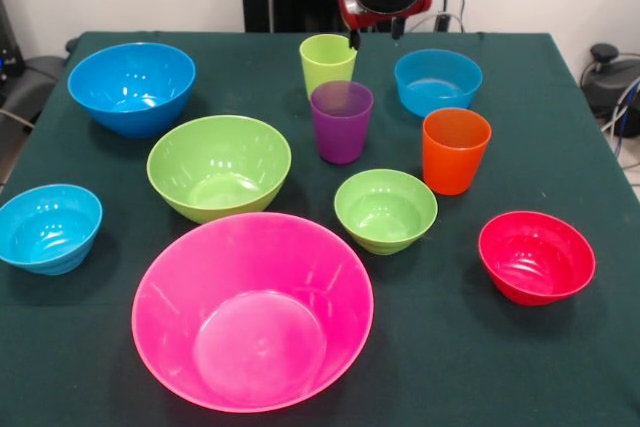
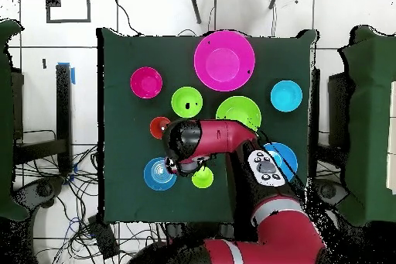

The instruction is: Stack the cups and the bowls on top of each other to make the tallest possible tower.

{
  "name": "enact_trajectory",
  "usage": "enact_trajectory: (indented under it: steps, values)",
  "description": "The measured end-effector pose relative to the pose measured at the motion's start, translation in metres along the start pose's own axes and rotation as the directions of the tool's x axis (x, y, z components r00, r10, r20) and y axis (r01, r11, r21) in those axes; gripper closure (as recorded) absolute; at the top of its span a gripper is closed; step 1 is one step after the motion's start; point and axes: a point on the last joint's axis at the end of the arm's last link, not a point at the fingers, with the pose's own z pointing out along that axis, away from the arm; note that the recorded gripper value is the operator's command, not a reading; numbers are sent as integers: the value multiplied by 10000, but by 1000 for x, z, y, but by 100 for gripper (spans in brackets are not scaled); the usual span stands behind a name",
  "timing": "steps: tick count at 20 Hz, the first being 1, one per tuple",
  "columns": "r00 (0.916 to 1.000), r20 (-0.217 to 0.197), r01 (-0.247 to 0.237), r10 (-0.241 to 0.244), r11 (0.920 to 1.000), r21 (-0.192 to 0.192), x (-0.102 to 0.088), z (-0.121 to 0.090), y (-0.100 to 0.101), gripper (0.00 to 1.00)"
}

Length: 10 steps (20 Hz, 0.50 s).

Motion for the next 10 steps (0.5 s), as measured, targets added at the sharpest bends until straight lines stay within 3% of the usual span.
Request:
enact_trajectory:
  steps: [3, 10]
  values:
    - [9997, -211, -82, 82, 10000, -2, 5, -13, -1, 0]
    - [9995, -241, -210, 211, 9997, 79, 11, -38, -2, 0]
